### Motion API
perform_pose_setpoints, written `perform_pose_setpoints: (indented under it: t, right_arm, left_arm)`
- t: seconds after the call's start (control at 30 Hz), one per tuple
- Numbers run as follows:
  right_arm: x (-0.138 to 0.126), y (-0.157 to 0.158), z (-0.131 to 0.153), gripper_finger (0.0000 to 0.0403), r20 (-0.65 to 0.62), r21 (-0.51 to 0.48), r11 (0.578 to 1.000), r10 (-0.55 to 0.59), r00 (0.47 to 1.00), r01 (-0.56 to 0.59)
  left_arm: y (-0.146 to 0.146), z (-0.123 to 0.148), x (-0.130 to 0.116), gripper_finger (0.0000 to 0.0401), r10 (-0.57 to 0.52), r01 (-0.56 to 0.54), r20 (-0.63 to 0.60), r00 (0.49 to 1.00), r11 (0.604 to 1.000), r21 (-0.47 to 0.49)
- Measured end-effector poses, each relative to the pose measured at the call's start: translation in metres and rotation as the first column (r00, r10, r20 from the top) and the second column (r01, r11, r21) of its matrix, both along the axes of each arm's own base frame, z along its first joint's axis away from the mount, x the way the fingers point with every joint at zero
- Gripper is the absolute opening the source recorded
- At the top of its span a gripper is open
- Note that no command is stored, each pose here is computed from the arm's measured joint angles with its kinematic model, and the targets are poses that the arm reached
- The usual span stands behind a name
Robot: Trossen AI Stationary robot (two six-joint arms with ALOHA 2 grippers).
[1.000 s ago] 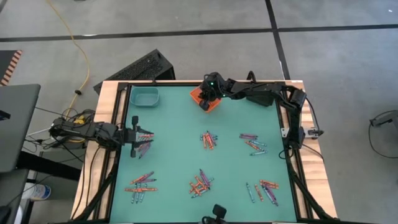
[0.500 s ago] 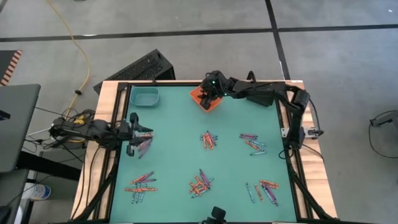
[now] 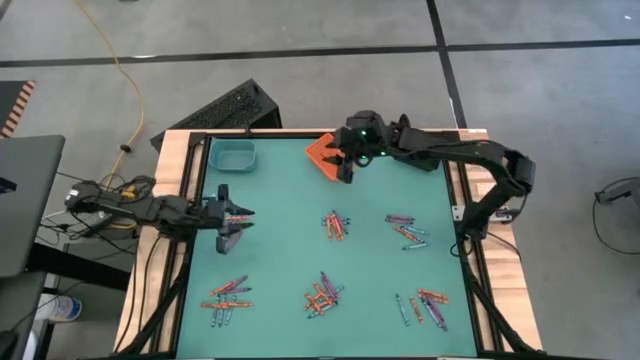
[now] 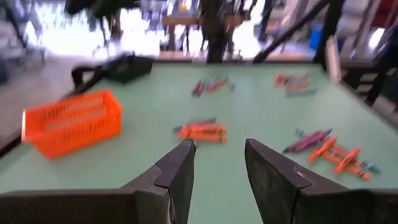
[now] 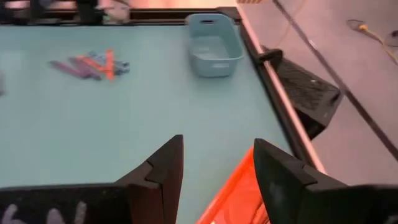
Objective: Sort crayons
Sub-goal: Put the violet crayon into the black bin
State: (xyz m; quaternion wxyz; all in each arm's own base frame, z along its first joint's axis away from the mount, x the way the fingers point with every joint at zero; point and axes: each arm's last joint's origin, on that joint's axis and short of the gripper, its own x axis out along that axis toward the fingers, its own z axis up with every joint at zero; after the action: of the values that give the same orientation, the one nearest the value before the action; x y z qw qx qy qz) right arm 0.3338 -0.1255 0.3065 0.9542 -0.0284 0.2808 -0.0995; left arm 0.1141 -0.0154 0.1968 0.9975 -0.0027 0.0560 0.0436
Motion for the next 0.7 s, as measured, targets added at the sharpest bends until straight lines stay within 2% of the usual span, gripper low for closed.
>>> perform_pose_setpoints:
  t: [0.17,0.3,0.5,0.63,0.7]
  right_arm:
    - [-0.016,0.034,0.015,0.0187,-0.062,0.025,0.997,0.078,0.995,-0.077]
    - [-0.025,0.061,0.017,0.0187,-0.137,0.063,0.988,0.147,0.980,-0.139]
    - [-0.034,0.099,0.012,0.0187,-0.261,0.109,0.974,0.220,0.940,-0.198]
    - [-0.039,0.121,0.006,0.0187,-0.358,0.105,0.972,0.234,0.904,-0.211]
    - [-0.043,0.130,0.003,0.0187,-0.401,0.100,0.973,0.232,0.886,-0.209]
  left_arm:
    - [-0.006,0.014,0.023,0.0132,0.008,-0.013,-0.210,0.978,1.000,-0.023]
    - [-0.017,0.030,0.046,0.0132,-0.004,-0.011,-0.417,0.909,0.999,-0.034]
    - [-0.047,0.039,0.076,0.0132,-0.009,-0.037,-0.714,0.700,0.998,-0.049]
    - [-0.074,0.025,0.087,0.0132,-0.026,-0.042,-0.827,0.561,0.997,-0.060]
    - [-0.088,0.017,0.090,0.0132,-0.035,-0.049,-0.857,0.514,0.996,-0.070]
